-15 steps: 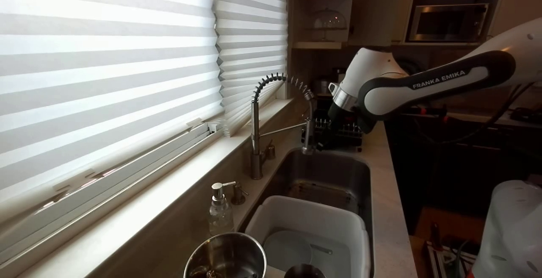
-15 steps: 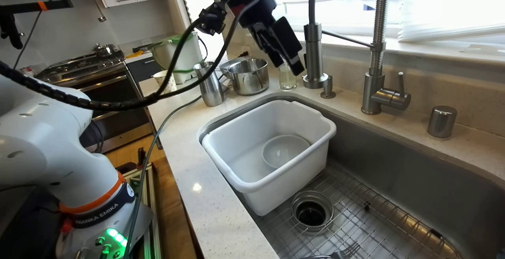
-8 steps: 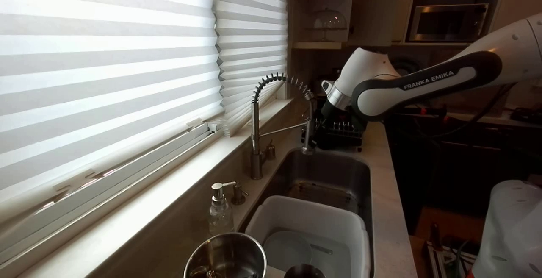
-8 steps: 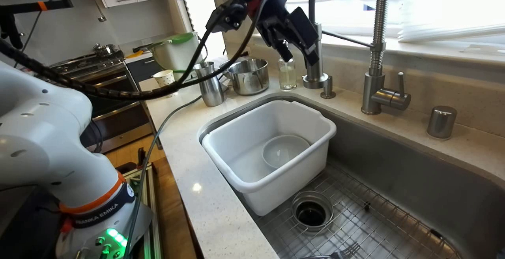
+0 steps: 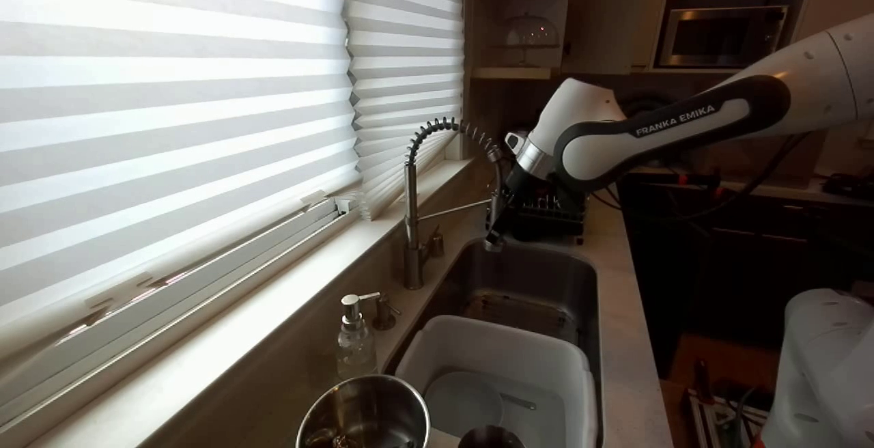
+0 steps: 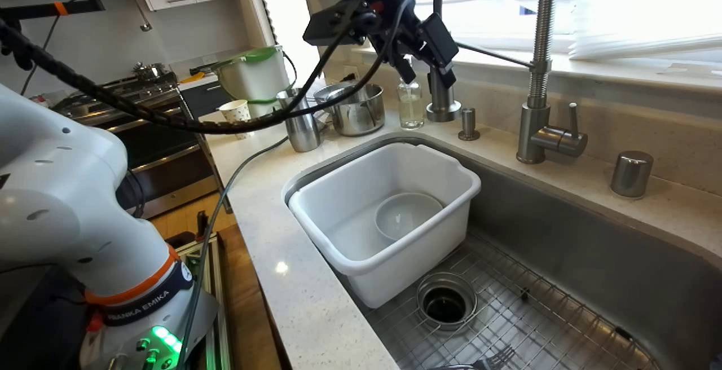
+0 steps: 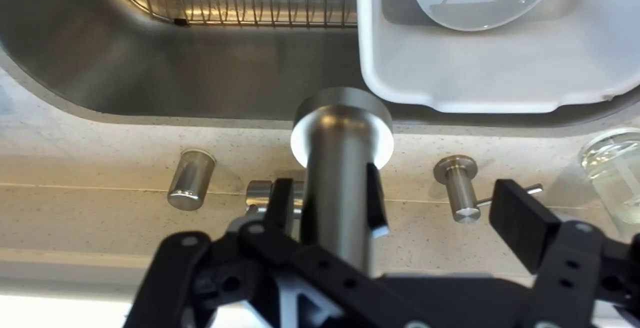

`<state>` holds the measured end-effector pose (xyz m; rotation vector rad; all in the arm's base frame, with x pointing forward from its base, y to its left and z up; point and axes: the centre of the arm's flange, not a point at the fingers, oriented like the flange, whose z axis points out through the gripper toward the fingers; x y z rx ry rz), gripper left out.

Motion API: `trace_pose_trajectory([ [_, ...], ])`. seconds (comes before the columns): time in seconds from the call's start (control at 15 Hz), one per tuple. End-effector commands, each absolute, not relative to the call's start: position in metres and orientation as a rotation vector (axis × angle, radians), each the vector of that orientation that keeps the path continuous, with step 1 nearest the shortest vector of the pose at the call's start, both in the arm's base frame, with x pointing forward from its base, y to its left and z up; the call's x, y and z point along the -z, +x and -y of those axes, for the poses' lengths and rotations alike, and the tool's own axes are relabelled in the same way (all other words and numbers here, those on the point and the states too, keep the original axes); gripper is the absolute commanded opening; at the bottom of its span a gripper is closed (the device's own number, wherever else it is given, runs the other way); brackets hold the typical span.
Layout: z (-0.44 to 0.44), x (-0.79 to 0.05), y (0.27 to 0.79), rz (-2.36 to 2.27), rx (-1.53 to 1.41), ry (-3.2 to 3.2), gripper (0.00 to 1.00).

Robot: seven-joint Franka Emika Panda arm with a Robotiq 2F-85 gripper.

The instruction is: Turn the faucet to the left then turn it on

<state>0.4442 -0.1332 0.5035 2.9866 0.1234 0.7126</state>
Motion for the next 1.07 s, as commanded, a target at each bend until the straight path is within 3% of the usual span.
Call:
trace_pose_trajectory([
  [0.0,0.118,-0.503,0.455,-0.214,-0.731,3.031,1.0],
  [0.8,0.026,-0.498,0.48,-0.388,-0.75,3.035,1.0],
  [1.0,0.029,-0.504,0.473,-0.351,-0.63,3.009,1.0],
])
